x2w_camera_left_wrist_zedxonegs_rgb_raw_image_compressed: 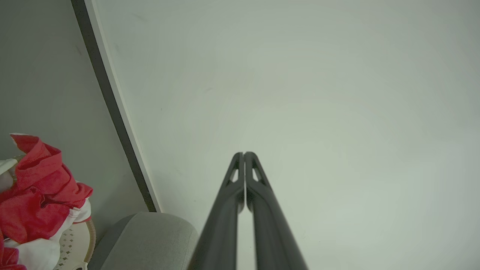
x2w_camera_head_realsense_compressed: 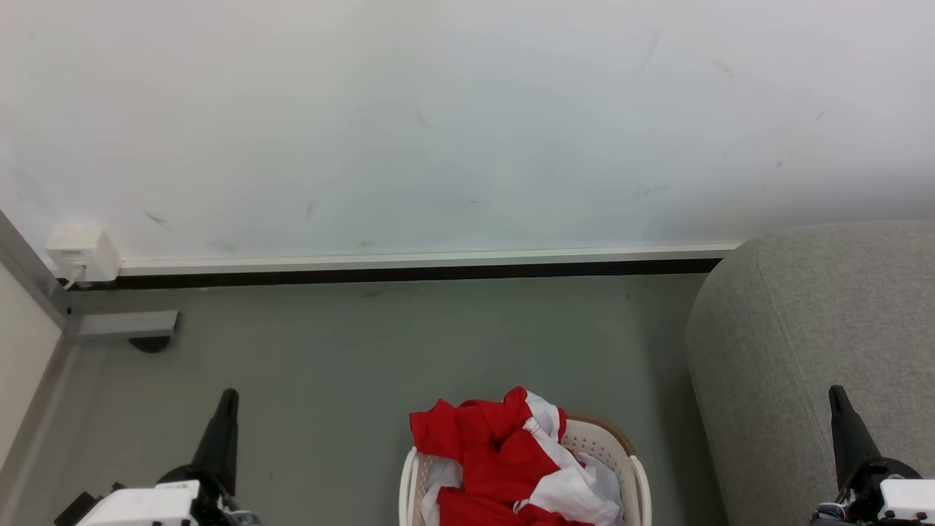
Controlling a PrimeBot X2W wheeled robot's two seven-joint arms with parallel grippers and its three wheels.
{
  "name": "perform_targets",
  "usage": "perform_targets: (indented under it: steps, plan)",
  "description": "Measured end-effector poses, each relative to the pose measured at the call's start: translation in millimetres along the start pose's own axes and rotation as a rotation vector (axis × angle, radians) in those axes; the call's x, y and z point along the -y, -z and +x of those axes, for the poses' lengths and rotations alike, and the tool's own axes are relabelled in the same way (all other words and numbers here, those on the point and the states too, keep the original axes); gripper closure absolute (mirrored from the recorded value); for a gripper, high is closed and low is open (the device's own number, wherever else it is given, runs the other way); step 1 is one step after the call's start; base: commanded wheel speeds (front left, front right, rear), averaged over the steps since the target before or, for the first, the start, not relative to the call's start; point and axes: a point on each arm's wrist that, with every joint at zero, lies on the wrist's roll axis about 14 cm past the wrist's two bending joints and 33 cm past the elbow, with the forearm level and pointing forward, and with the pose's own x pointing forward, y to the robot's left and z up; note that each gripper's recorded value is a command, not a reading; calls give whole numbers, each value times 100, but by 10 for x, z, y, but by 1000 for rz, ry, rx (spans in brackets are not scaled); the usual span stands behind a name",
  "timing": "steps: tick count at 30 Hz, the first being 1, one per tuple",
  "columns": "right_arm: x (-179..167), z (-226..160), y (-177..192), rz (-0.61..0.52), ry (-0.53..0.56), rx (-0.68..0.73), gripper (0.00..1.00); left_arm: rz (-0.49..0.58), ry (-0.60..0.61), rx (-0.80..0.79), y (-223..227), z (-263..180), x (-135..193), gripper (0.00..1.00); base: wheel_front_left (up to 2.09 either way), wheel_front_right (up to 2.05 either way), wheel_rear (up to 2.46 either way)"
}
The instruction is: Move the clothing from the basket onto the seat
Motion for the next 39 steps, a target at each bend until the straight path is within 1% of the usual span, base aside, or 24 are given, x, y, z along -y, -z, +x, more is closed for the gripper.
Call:
perform_targets:
  steps: [14,15,18,21,24,27,32,39]
  plan:
    - [18,-5,4,1,5,0,100,-1,-5,1,2,-5,-17,100,0,0,0]
    - [61,-21,11,5,18,1,0,-4,-19,1,8,-22,-63,0,0,0,0]
    - [222,-97,45,17,64,-1,0,-11,-71,0,32,-101,-237,0,0,0,0]
    - [242,-109,45,10,71,8,0,-4,-78,3,54,-110,-258,0,0,0,0]
    - [235,-105,49,-24,70,11,0,17,-79,1,75,-109,-259,0,0,0,0]
    - [214,-99,50,-91,67,12,0,46,-81,4,85,-109,-262,0,0,0,0]
    - [189,-99,76,-232,62,3,0,138,-86,-2,121,-109,-271,0,0,0,0]
    - [182,-113,82,-402,61,0,0,259,-97,-8,145,-109,-287,0,0,0,0]
